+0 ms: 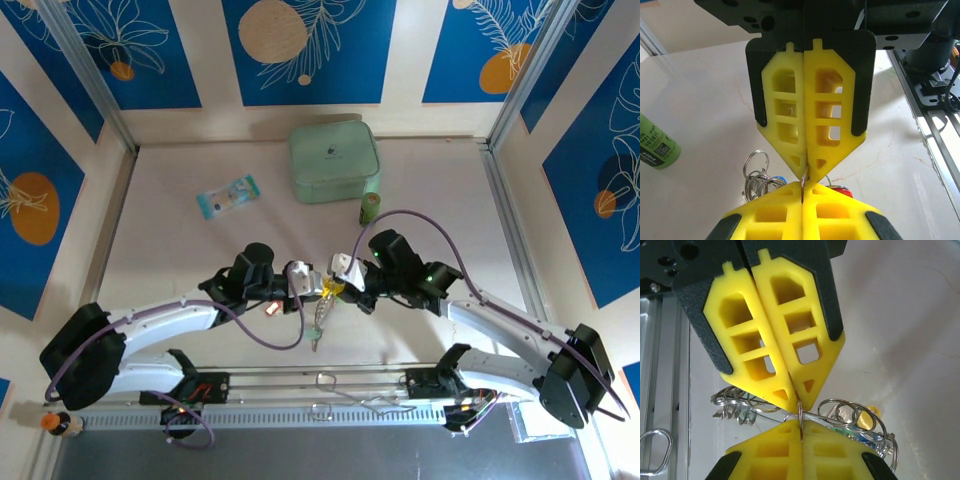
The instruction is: Put the keys on the keyring
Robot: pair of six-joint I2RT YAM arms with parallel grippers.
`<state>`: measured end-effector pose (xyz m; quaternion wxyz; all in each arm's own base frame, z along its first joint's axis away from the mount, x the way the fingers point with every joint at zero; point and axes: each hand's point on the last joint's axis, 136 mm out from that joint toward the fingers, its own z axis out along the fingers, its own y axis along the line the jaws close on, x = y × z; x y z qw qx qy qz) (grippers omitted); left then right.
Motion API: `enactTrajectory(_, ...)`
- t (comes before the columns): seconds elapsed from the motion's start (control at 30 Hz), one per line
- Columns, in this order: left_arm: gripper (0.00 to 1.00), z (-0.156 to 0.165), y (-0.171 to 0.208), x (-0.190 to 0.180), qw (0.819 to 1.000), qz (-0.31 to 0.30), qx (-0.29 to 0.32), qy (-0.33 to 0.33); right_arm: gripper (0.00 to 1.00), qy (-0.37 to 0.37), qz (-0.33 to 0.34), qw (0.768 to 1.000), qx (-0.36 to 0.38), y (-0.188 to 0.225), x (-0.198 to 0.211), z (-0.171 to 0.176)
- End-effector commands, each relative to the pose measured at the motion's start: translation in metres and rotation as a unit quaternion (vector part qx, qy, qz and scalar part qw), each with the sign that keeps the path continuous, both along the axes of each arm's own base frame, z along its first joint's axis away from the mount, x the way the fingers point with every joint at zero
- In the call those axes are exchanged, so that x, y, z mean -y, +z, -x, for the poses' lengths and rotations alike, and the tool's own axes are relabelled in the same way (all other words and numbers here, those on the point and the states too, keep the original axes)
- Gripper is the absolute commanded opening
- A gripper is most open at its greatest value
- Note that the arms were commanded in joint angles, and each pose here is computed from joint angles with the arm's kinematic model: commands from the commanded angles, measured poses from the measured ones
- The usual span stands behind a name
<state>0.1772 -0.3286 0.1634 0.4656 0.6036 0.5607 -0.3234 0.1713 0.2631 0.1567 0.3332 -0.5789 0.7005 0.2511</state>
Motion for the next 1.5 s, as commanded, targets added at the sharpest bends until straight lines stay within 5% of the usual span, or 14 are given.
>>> enactTrajectory(0.0, 0.06, 0.005, -0.003, 0.001, 1.0, -0.015, -0.001, -0.017, 0.0, 0.028, -0.006, 0.999, 0.019, 0.019, -0.008, 0.005)
enactTrajectory(0.2, 0.06, 0.006, -0.004, 0.002, 1.0, -0.014, -0.005, -0.018, 0.0, 0.031, -0.028, 0.999, 0.027, 0.026, -0.017, 0.005)
enactTrajectory(0.4, 0.0, 0.005, 0.004, 0.001, 1.0, 0.008, 0.01, -0.013, 0.41, -0.012, -0.096, 0.994, 0.044, 0.028, -0.012, -0.004)
enactTrajectory(0.6, 0.0, 0.002, 0.012, 0.001, 0.999, 0.037, 0.019, 0.001, 0.47, -0.052, -0.16, 0.986, 0.018, 0.023, 0.001, -0.008)
enactTrajectory(0.9, 0.0, 0.003, 0.016, 0.003, 0.999, 0.051, 0.016, -0.004, 0.4, -0.043, -0.151, 0.988, 0.007, 0.013, -0.002, -0.007)
enactTrajectory(1.3, 0.0, 0.003, 0.016, 0.005, 0.999, 0.046, 0.006, -0.009, 0.0, -0.02, -0.145, 0.989, 0.007, 0.017, -0.006, -0.008)
enactTrajectory(1.4, 0.25, 0.001, 0.011, 0.005, 0.999, 0.032, 0.004, -0.004, 0.0, -0.008, -0.117, 0.993, 0.01, 0.014, -0.003, -0.007)
enactTrajectory(1.47, 0.26, 0.0, 0.008, 0.005, 1.0, 0.023, 0.003, -0.004, 0.0, 0.001, -0.089, 0.996, 0.005, 0.011, -0.001, -0.005)
